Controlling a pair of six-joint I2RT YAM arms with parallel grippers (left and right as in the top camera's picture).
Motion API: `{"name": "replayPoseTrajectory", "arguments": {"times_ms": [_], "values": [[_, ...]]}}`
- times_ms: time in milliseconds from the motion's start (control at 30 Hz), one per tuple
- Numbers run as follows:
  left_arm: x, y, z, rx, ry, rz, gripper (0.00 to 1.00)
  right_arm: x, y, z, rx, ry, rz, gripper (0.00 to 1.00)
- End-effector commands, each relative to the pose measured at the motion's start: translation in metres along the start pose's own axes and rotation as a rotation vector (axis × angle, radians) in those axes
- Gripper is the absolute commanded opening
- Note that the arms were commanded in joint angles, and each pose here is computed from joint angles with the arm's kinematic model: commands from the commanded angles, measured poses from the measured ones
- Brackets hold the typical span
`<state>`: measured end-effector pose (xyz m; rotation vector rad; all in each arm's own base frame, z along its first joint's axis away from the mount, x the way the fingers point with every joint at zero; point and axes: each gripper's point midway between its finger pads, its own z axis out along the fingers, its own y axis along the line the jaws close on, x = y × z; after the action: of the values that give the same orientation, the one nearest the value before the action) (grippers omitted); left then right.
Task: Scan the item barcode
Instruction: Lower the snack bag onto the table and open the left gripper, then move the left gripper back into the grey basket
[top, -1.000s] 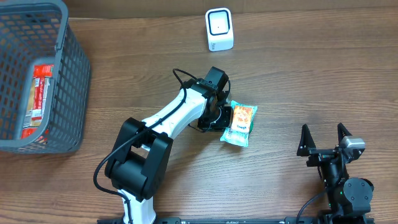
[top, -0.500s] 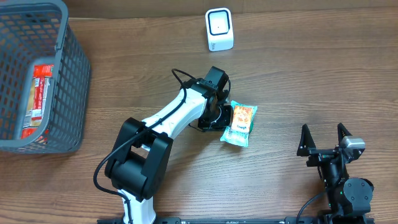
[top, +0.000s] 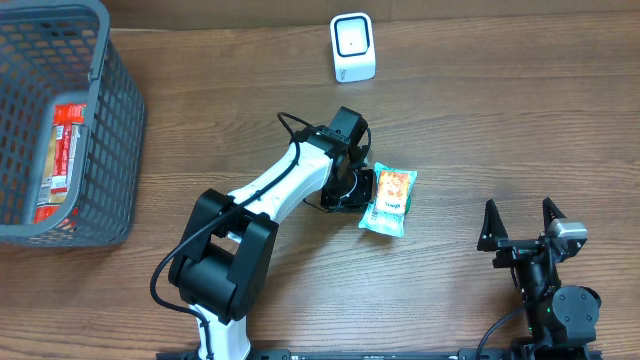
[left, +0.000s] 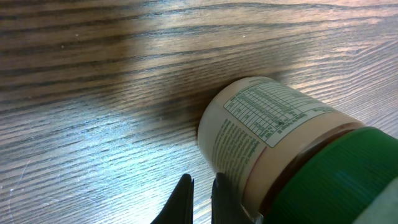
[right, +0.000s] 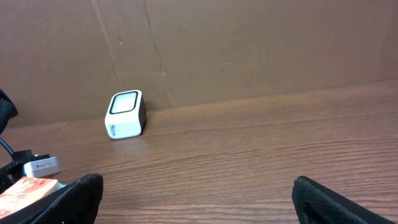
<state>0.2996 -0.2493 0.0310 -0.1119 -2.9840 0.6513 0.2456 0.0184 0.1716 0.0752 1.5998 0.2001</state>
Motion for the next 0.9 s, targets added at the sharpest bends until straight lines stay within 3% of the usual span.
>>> {"name": "replayPoseTrajectory", "arguments": {"times_ms": [0,200,333,500,700,733,833,867], "values": [[-0.001,0.002,0.0,-0.007,-0.003,-0.012,0.04,0.002,-0.001,0.0,-0.001,-0.003,0.003,1.0],[-0.019,0.026,-0.015,-0.021,-0.041,-0.042,0.04,0.002,-0.001,0.0,-0.001,-0.003,0.003,1.0],[-0.039,0.052,-0.061,-0.027,-0.056,-0.076,0.04,0.002,-0.001,0.0,-0.001,-0.003,0.003,1.0],[-0.068,0.075,-0.164,-0.023,-0.154,-0.086,0.04,0.002,-0.001,0.0,-0.001,-0.003,0.003,1.0],[-0.095,0.094,-0.327,-0.024,-0.509,-0.113,0.06,0.002,-0.001,0.0,-0.001,-0.003,0.003,1.0],[-0.096,0.098,-0.358,-0.034,-0.596,-0.111,0.09,0.002,-0.001,0.0,-0.001,-0.003,0.003,1.0],[-0.09,0.119,-0.435,-0.106,-0.821,-0.121,0.56,0.002,-0.001,0.0,-0.001,-0.003,0.003,1.0],[-0.084,0.134,-0.464,-0.162,-0.907,-0.149,0.66,0.002,-0.001,0.0,-0.001,-0.003,0.003,1.0]]}}
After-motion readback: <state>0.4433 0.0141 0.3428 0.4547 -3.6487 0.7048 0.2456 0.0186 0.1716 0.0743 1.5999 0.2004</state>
